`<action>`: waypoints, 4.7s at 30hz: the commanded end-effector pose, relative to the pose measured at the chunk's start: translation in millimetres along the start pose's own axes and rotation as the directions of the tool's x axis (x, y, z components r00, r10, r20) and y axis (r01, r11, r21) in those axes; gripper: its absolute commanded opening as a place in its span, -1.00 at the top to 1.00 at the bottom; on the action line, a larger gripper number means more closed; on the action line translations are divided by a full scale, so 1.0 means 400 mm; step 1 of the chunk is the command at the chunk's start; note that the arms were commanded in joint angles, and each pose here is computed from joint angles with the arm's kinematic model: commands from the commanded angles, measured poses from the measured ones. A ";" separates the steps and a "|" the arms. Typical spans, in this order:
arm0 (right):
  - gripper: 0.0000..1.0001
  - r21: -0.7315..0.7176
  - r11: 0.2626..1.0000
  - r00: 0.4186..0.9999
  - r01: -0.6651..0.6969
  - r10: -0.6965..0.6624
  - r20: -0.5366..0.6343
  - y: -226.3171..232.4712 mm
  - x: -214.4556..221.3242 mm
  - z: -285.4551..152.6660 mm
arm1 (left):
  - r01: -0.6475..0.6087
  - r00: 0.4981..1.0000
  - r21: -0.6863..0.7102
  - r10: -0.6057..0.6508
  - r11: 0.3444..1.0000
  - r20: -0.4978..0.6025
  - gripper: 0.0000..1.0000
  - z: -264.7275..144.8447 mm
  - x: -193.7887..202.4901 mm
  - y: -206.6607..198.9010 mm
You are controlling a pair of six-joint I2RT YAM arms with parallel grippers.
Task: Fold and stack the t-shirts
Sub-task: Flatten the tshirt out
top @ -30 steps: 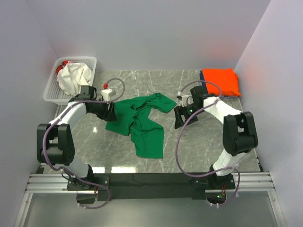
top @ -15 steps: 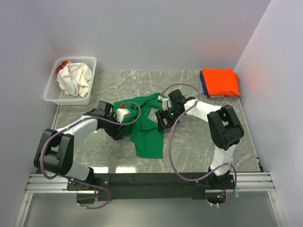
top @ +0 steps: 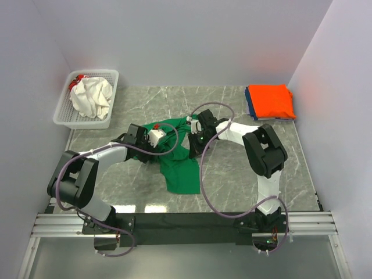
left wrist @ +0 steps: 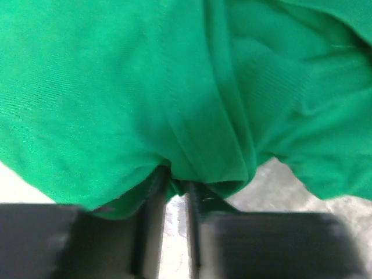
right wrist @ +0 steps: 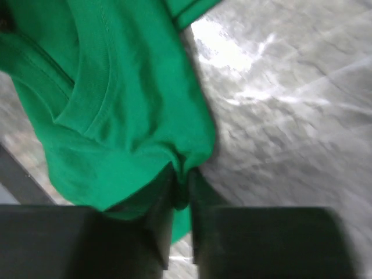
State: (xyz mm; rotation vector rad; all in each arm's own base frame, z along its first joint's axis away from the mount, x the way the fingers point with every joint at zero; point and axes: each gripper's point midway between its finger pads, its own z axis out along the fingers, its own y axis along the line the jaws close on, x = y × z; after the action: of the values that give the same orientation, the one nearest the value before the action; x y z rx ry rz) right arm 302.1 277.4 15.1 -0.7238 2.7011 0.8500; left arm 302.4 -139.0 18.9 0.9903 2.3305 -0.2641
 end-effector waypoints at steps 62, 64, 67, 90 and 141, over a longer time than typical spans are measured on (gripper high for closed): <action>1.00 0.952 0.290 0.335 -0.100 -0.891 0.307 0.218 -0.058 -1.411 | 0.445 0.433 -0.258 0.046 0.857 0.900 0.99 -1.175 -0.451 0.077; 1.00 0.957 0.288 0.381 -0.019 -0.883 0.273 0.158 -0.127 -1.308 | 0.481 0.492 -0.226 -0.048 0.847 0.869 0.99 -1.087 -0.433 0.127; 1.00 0.955 0.282 0.415 0.094 -0.883 0.220 0.074 -0.207 -1.151 | 0.510 0.573 -0.175 -0.181 0.842 0.799 0.99 -0.908 -0.383 0.191; 0.01 0.452 0.830 0.925 0.328 -0.379 0.025 -0.122 -0.205 -0.488 | 0.552 0.802 -0.213 -0.445 0.806 0.398 -0.08 -0.333 -0.208 0.531; 0.24 0.552 0.737 0.921 0.390 -0.298 -0.252 -0.324 -0.107 -0.486 | 0.312 0.931 0.127 -0.329 0.942 0.155 -0.21 -0.266 -0.246 0.100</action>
State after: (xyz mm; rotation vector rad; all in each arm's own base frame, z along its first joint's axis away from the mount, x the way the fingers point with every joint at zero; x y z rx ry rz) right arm 442.6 53.9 74.1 -1.1584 2.6269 -0.4353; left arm 305.6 -101.6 113.8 0.6178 2.5405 -0.5024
